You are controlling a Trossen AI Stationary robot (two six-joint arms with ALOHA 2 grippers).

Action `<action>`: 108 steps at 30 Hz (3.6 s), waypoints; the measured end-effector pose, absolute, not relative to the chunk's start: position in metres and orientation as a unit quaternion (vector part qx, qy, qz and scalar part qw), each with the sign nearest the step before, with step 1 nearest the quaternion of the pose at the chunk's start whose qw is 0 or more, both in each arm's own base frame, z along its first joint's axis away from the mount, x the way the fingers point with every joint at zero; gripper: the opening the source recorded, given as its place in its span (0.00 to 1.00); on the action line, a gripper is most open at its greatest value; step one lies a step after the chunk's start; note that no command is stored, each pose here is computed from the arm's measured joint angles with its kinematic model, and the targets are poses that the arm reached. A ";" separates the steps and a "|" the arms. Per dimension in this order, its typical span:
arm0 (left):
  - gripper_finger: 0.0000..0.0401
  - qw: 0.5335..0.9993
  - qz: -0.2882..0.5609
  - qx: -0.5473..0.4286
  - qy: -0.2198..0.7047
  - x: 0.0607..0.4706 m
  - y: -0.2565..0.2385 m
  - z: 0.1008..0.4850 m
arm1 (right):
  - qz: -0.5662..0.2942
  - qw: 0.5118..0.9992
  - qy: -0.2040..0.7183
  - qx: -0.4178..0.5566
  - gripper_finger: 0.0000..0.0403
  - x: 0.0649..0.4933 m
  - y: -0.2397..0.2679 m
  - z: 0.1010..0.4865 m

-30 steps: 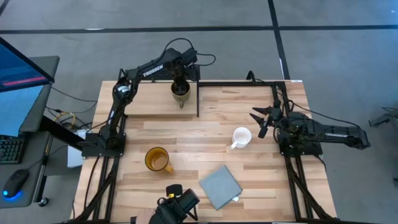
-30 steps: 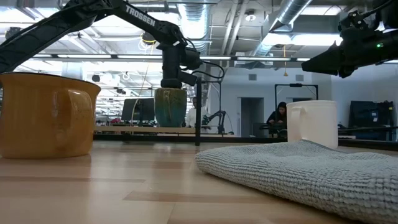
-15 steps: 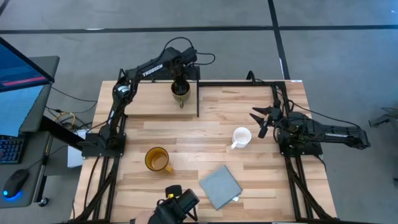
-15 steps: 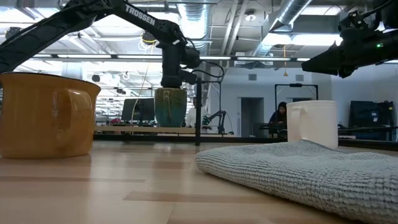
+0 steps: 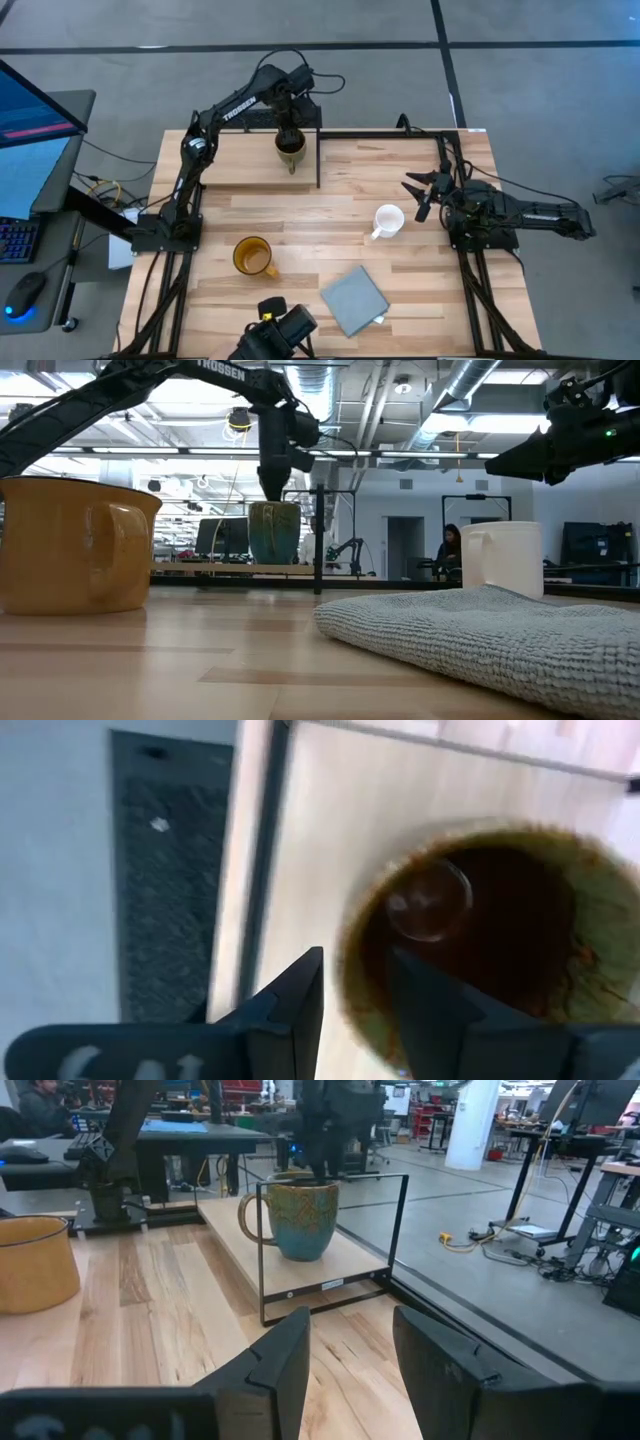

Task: Stack small to large cups/mugs on shelf
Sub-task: Put the green mug on the shelf, then put the yellow mug on the shelf

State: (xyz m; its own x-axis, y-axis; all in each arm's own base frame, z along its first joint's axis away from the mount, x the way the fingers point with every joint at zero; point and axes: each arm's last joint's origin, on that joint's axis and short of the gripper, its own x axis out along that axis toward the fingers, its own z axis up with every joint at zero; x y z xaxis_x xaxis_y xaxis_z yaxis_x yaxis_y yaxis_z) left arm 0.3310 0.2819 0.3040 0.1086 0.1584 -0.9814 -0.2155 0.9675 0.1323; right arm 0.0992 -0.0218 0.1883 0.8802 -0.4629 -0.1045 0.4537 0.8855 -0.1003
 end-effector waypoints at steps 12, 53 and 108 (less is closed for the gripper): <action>0.26 0.770 0.154 -0.019 0.619 0.318 0.273 0.341 | -0.237 0.969 0.063 -0.036 0.42 0.099 -0.022 0.188; 0.26 0.915 0.084 0.013 0.395 0.236 0.111 0.498 | -0.235 0.969 0.063 -0.036 0.42 0.099 -0.022 0.188; 0.26 0.945 0.128 -0.024 0.299 0.132 0.045 0.274 | -0.235 0.969 0.062 -0.036 0.42 0.099 -0.022 0.188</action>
